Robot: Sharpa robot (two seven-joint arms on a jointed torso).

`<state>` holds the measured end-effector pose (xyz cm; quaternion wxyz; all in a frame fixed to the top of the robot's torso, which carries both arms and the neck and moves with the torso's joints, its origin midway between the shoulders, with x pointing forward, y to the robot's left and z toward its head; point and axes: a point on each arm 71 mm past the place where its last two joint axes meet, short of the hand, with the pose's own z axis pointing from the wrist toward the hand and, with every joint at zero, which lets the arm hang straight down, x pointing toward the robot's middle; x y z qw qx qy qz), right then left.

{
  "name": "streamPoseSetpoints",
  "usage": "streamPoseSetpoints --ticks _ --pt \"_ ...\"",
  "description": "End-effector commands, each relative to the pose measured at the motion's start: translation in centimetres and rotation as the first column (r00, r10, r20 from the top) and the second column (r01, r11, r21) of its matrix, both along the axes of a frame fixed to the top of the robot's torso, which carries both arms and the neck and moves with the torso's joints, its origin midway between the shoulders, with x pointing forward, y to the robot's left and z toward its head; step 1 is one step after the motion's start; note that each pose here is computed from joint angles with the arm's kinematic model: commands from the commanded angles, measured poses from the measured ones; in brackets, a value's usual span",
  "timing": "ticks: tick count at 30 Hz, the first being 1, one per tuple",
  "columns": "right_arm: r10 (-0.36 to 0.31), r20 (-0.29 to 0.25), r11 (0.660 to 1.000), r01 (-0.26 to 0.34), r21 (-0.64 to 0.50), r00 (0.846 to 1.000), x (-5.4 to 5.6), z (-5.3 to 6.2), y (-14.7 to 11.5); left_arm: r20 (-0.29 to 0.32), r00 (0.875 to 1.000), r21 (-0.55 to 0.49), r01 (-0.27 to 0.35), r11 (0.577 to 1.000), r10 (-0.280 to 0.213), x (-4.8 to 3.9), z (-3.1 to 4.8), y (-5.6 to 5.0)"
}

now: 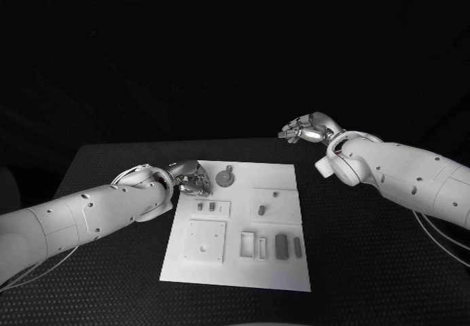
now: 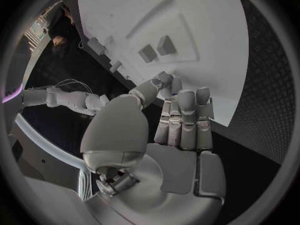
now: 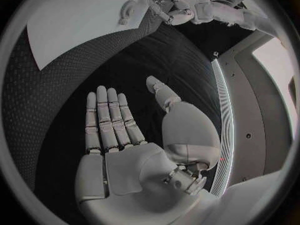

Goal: Assemble the parts on the task board

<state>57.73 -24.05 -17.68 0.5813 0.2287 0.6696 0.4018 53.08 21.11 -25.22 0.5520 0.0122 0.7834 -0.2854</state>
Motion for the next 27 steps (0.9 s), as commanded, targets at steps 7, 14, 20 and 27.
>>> streamPoseSetpoints --ticks 7,14,20,27 --pt "0.018 -0.001 1.0 -0.018 0.003 1.0 -0.1 0.0 0.3 -0.011 1.0 0.004 0.019 1.0 -0.019 0.05 -0.15 -0.8" --pt "0.017 -0.001 1.0 -0.017 0.002 1.0 0.0 0.0 0.3 -0.018 1.0 0.001 0.022 1.0 -0.022 -0.11 -0.7 -1.1" --pt "0.019 -0.002 1.0 -0.019 0.003 1.0 -0.1 0.0 0.3 -0.031 0.999 0.008 0.027 1.0 -0.027 -0.17 -0.84 -1.2" --pt "0.016 -0.002 1.0 -0.016 0.002 1.0 -0.1 0.0 0.1 -0.053 0.998 0.089 0.037 0.995 -0.033 -0.29 -1.25 -1.0"
